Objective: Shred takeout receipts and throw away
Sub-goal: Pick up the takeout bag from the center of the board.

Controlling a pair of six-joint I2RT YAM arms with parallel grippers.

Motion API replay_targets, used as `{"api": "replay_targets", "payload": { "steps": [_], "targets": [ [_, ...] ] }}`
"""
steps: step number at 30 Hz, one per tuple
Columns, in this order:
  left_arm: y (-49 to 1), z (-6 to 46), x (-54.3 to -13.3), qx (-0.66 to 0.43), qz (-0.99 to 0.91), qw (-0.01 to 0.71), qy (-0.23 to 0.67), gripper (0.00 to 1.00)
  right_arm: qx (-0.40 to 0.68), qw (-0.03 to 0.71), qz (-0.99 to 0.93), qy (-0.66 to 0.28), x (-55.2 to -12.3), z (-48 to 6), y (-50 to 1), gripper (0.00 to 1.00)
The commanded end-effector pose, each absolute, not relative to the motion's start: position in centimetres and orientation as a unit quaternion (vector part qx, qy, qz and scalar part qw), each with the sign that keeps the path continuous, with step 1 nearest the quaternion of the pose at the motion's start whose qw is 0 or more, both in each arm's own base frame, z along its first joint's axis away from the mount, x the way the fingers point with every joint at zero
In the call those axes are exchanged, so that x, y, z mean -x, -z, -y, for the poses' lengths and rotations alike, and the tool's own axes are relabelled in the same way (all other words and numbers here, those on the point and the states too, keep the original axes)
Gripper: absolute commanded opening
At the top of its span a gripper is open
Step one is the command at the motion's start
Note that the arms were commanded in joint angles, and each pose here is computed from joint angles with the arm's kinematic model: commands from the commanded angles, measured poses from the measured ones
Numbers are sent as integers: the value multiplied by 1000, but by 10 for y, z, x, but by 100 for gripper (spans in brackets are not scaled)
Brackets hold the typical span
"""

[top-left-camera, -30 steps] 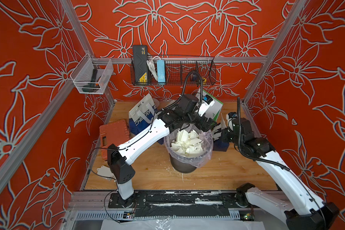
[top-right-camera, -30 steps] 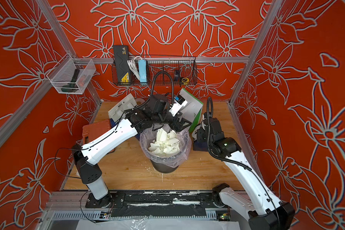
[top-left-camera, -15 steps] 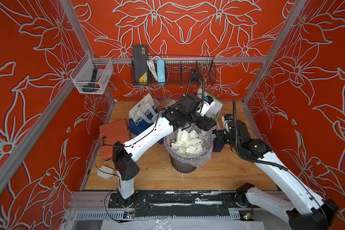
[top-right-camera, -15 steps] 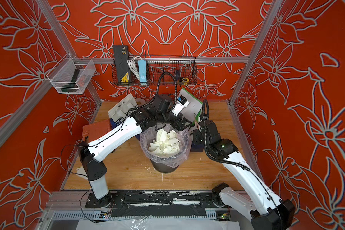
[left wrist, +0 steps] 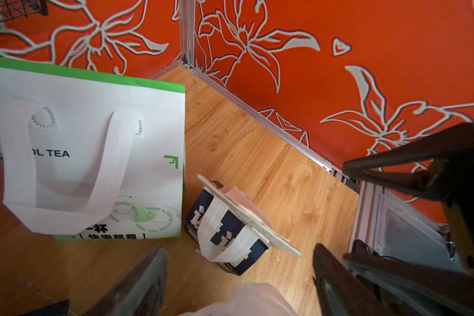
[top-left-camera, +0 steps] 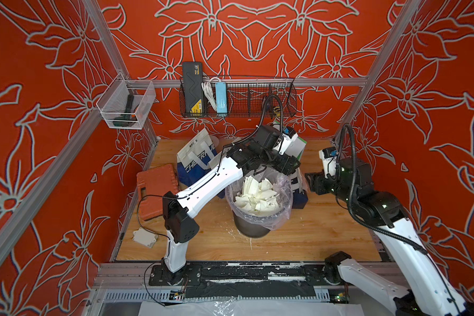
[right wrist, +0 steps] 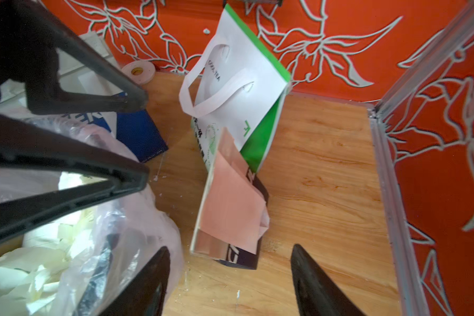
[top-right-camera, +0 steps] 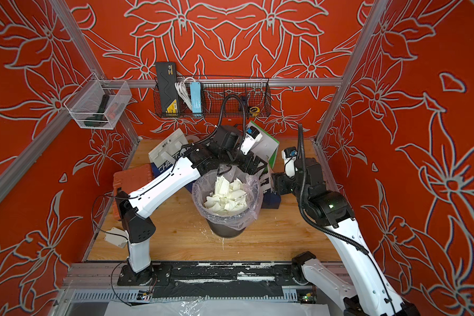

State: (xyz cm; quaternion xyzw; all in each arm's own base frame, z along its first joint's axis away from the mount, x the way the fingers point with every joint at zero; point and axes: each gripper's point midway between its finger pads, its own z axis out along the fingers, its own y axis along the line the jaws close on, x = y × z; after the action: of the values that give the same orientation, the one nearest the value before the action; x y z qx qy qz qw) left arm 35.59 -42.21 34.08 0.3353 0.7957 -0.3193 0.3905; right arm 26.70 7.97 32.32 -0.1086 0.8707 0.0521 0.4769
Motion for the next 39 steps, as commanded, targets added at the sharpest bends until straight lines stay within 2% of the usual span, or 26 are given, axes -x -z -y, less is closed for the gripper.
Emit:
{"api": "replay_targets", "payload": {
  "steps": [1, 12, 19, 25, 30, 35, 39],
  "targets": [
    [-332, 427, -358, -322, -808, 374, 322, 79, 99, 438, -893, -30, -259, -54, -306, 71],
    [-298, 452, -343, -325, -829, 322, 321, 69, 83, 399, -899, -162, -268, -74, -271, 73],
    [-283, 462, -339, -336, -833, 297, 323, 51, 78, 382, -898, -204, -272, -86, -250, 73],
    [-268, 461, -338, -346, -842, 276, 309, 38, 69, 379, -895, -225, -276, -91, -238, 73],
    [-268, 459, -344, -349, -846, 280, 290, 34, 68, 377, -895, -230, -281, -92, -233, 72],
    [-255, 460, -343, -356, -850, 265, 285, 22, 65, 373, -896, -231, -284, -93, -224, 71],
    [-257, 461, -344, -355, -849, 267, 285, 17, 64, 369, -900, -223, -285, -91, -219, 71]
  ]
}}
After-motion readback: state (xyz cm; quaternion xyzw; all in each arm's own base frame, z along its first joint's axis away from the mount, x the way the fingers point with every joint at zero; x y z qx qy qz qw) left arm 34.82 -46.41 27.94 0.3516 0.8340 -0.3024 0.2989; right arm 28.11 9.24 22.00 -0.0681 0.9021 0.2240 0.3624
